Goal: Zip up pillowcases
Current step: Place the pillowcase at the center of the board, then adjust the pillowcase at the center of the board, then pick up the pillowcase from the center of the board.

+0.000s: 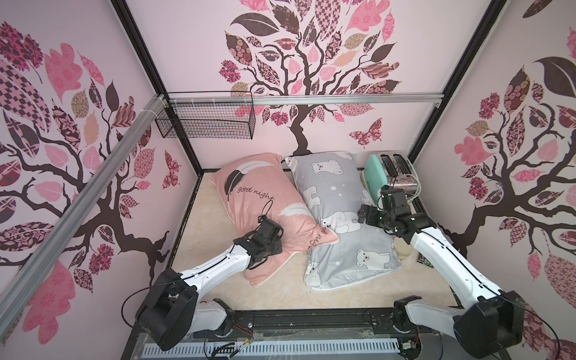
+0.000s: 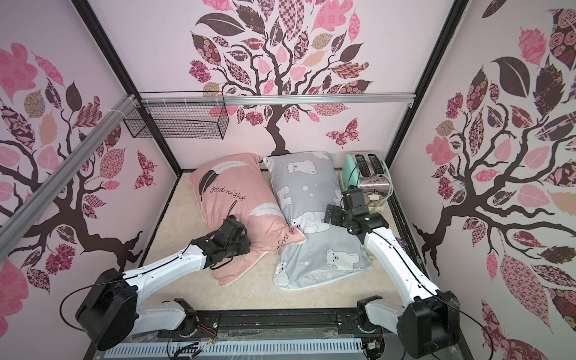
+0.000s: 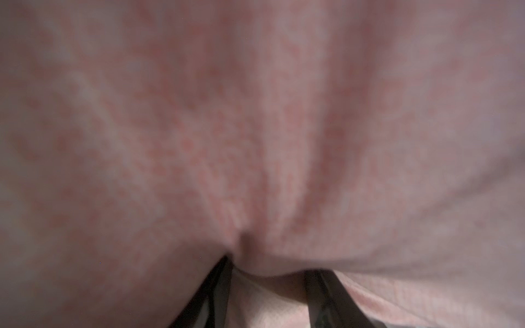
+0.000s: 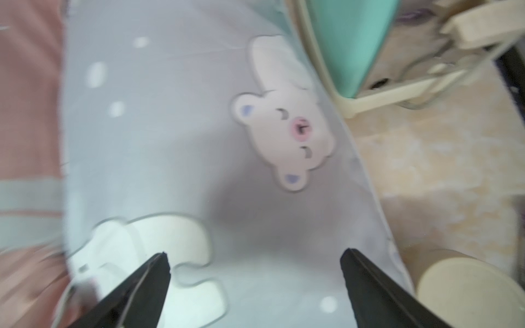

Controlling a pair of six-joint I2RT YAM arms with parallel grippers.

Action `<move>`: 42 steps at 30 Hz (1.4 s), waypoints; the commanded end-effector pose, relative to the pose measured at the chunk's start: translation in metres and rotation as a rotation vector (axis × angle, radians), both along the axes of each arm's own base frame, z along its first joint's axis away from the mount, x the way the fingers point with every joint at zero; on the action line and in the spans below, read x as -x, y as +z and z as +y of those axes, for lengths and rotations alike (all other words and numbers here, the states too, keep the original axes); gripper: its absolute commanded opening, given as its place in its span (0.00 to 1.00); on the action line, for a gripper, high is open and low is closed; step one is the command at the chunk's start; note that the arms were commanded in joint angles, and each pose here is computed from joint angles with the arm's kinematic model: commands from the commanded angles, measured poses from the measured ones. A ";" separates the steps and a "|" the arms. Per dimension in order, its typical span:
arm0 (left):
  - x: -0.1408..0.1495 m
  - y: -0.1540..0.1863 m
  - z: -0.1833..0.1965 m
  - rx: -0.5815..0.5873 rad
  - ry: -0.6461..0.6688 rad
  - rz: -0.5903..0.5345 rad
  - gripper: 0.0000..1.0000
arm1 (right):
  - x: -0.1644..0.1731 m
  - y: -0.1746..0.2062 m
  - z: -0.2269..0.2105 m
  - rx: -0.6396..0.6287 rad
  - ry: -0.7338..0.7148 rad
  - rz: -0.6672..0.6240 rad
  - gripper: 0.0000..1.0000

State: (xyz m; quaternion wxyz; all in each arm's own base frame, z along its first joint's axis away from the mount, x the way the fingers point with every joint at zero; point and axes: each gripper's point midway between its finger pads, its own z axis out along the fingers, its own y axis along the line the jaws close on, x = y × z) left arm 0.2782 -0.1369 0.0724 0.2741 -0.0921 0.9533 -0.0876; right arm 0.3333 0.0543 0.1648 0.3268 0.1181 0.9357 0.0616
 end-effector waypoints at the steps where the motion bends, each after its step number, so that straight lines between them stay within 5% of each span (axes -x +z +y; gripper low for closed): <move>1: 0.021 -0.015 0.094 -0.275 0.189 0.062 0.51 | 0.008 -0.048 0.008 0.014 0.052 0.138 1.00; 5: 0.023 0.047 0.106 -0.273 0.199 -0.049 0.57 | 0.031 -0.068 0.078 -0.082 0.279 0.210 1.00; 9: 0.019 0.121 0.083 -0.120 0.140 -0.228 0.60 | 0.068 -0.055 0.160 -0.309 0.516 0.232 0.97; 15: 0.009 0.123 -0.026 0.108 -0.112 -0.226 0.54 | 0.104 -0.027 0.216 -0.444 0.695 0.242 0.98; 19: -0.012 0.098 -0.110 0.271 -0.236 -0.185 0.49 | 0.109 -0.017 0.190 -0.340 0.647 0.218 0.99; 22: -0.038 0.054 -0.133 0.216 -0.234 -0.105 0.46 | 0.128 -0.023 0.176 -0.324 0.640 0.264 1.00; 32: -0.088 -0.059 -0.066 0.121 -0.099 0.130 0.43 | 0.118 -0.041 0.080 -0.192 0.339 0.242 0.97; 42: -0.102 -0.067 -0.057 0.089 -0.113 0.148 0.42 | 0.138 -0.034 0.133 -0.530 0.591 0.215 0.99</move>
